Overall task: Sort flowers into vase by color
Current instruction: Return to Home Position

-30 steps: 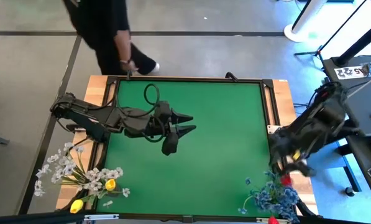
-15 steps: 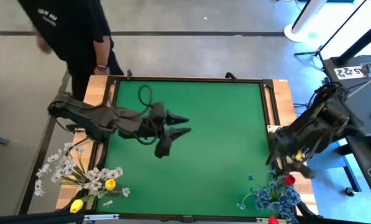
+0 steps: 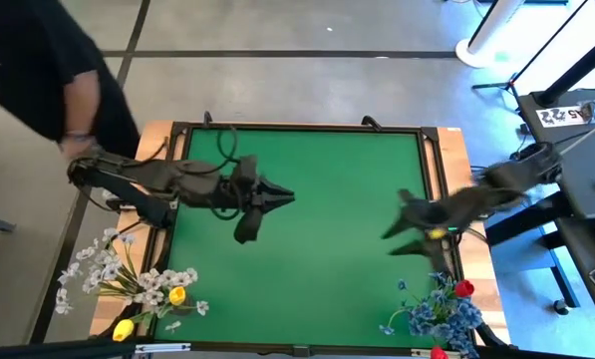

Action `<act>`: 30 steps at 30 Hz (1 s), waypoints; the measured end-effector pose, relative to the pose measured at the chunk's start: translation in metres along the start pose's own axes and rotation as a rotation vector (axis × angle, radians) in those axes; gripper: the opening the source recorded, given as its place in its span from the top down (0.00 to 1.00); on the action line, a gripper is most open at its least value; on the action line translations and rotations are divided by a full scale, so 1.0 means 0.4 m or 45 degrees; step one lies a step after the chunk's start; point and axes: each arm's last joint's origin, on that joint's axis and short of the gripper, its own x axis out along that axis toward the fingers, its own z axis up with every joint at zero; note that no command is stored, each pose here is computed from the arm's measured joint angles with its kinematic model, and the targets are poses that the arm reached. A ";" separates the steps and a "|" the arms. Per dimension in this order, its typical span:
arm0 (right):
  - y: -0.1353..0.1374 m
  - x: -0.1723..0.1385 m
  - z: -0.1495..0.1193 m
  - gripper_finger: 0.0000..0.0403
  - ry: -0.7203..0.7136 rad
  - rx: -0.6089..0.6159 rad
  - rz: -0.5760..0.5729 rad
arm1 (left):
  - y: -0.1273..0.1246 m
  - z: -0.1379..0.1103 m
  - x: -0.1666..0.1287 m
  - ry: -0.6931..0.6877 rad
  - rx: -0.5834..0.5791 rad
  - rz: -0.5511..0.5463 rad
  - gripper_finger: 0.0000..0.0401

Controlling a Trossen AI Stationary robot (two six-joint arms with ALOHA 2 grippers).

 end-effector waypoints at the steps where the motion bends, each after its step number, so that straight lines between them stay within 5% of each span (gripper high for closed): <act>1: -0.013 0.030 0.013 0.56 -0.011 -0.019 0.003 | 0.014 -0.014 0.015 0.009 -0.005 -0.018 0.91; 7: -0.120 0.094 0.108 0.74 -0.241 -0.148 -0.050 | 0.109 -0.087 0.040 0.108 -0.011 0.003 0.98; 13: -0.189 0.019 0.131 0.98 -0.445 -0.249 -0.236 | 0.155 -0.073 -0.136 -0.061 0.024 0.000 0.99; 21: -0.216 -0.025 0.075 0.91 -0.810 -0.274 -0.360 | 0.241 -0.175 -0.297 -0.274 -0.021 0.067 0.96; 30: -0.253 0.024 0.004 0.91 -0.540 -0.225 -0.557 | 0.280 -0.219 -0.369 -0.379 -0.065 0.117 0.95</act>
